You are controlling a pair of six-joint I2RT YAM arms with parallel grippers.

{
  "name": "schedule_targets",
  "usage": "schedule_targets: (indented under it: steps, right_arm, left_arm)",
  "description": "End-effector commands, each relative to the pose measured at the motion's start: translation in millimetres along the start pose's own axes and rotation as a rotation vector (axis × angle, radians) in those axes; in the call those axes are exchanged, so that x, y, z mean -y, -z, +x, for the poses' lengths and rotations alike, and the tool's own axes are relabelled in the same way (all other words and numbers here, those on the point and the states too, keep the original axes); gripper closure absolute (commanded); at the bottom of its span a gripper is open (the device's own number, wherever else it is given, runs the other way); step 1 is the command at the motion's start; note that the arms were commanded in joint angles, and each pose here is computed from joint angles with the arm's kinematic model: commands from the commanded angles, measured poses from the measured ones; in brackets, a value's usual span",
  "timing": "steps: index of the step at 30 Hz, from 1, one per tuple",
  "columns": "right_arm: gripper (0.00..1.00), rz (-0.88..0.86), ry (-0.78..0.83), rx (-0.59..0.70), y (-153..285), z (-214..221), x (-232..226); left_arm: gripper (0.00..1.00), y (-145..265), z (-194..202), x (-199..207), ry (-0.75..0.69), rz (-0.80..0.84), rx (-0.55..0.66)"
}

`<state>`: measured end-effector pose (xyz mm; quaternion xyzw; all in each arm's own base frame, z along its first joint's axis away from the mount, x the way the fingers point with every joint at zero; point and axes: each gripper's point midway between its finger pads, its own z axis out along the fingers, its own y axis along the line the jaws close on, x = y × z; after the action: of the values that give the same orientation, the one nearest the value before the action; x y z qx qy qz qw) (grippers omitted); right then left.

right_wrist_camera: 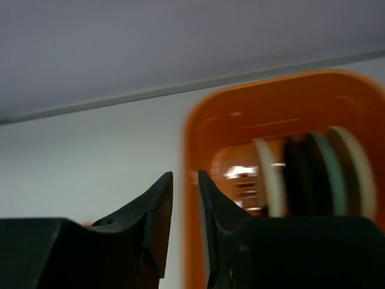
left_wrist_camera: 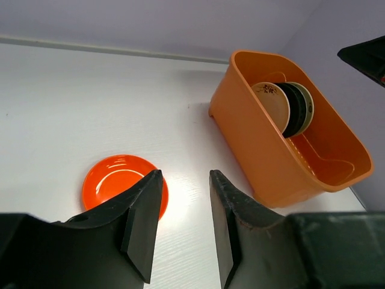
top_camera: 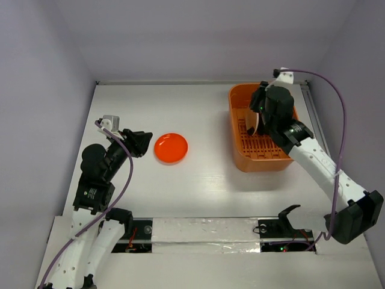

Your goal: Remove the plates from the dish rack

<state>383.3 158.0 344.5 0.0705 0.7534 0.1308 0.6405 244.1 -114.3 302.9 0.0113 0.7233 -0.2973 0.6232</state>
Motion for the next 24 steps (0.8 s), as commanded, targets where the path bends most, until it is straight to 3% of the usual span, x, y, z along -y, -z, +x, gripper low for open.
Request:
schedule_targets:
  steps: [1, 5, 14, 24]
  right_arm:
    - [0.67, 0.260, 0.102, -0.055, -7, 17, 73]
    - [0.62, 0.387, 0.207, -0.176, -19, 45, 104]
    - [0.62, 0.404, 0.268, -0.306, -52, 77, 115]
    - [0.71, 0.489, 0.333, -0.388, -70, 104, 130]
  left_arm:
    - [0.66, 2, -19, 15, -0.021, 0.068, 0.063]
    - [0.65, 1, -18, 15, -0.022, 0.072, 0.058]
    - [0.65, 3, -19, 20, -0.031, 0.092, 0.061]
    - [0.65, 3, -18, 24, -0.036, 0.106, 0.053]
